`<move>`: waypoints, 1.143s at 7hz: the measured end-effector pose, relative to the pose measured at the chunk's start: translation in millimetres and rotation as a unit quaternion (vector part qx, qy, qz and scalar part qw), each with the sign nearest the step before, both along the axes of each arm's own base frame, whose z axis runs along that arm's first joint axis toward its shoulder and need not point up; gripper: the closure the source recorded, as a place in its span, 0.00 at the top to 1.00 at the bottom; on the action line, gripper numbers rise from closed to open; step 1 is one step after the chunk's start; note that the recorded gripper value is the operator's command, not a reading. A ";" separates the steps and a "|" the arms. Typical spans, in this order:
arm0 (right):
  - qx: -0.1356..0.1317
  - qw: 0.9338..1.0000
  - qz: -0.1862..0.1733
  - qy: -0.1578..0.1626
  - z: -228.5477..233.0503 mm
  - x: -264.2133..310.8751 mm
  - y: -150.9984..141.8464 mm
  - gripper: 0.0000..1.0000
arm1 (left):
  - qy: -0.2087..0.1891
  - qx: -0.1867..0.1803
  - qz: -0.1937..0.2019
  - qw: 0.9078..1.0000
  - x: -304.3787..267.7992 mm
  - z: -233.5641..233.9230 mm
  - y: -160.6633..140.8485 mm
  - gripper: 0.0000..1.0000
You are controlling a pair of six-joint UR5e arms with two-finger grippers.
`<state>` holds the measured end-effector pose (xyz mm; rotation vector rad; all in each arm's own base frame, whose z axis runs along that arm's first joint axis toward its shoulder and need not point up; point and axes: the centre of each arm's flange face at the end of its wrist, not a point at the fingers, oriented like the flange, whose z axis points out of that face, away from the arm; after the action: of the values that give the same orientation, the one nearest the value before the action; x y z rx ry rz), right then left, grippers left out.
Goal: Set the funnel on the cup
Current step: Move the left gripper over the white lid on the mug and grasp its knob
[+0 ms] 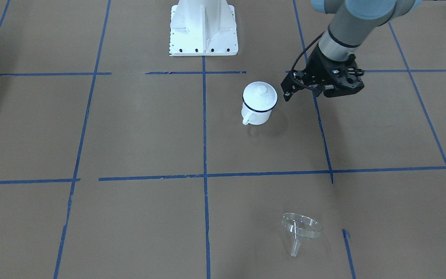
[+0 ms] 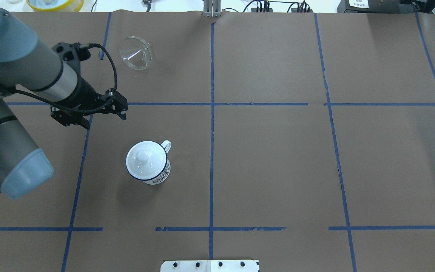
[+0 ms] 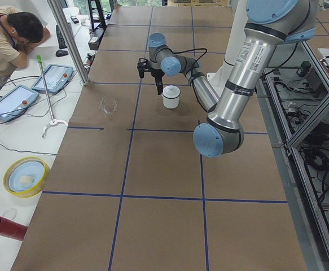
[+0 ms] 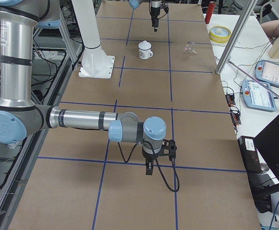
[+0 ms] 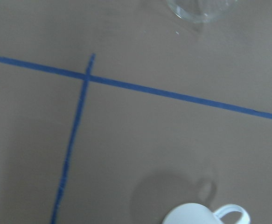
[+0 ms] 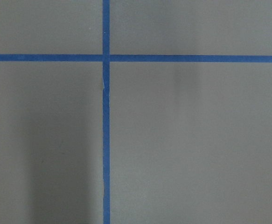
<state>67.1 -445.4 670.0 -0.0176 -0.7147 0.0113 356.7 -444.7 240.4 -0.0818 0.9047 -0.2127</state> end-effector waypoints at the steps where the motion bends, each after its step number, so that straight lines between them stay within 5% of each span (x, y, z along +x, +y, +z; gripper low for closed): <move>1: 0.000 1.000 0.000 0.000 0.0 0.0 0.0 1.00 | -0.007 -0.013 0.005 1.000 25.0 -5.5 14.9 0.99; 3: 0.000 1.000 0.000 0.000 0.0 0.0 0.0 1.00 | -0.022 -0.035 0.009 0.999 65.5 -10.5 39.4 0.90; 5: 0.000 1.000 0.000 0.000 0.0 0.0 0.0 1.00 | -0.040 -0.049 0.009 0.998 82.5 -10.2 53.3 0.69; 8: 0.000 1.000 0.000 0.000 0.0 0.0 0.0 1.00 | -0.038 -0.048 0.009 0.998 87.0 -18.9 53.7 0.68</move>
<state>67.1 -445.4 670.0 -0.0176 -0.7147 0.0113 443.7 -391.0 221.6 -0.1702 0.8168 -0.2406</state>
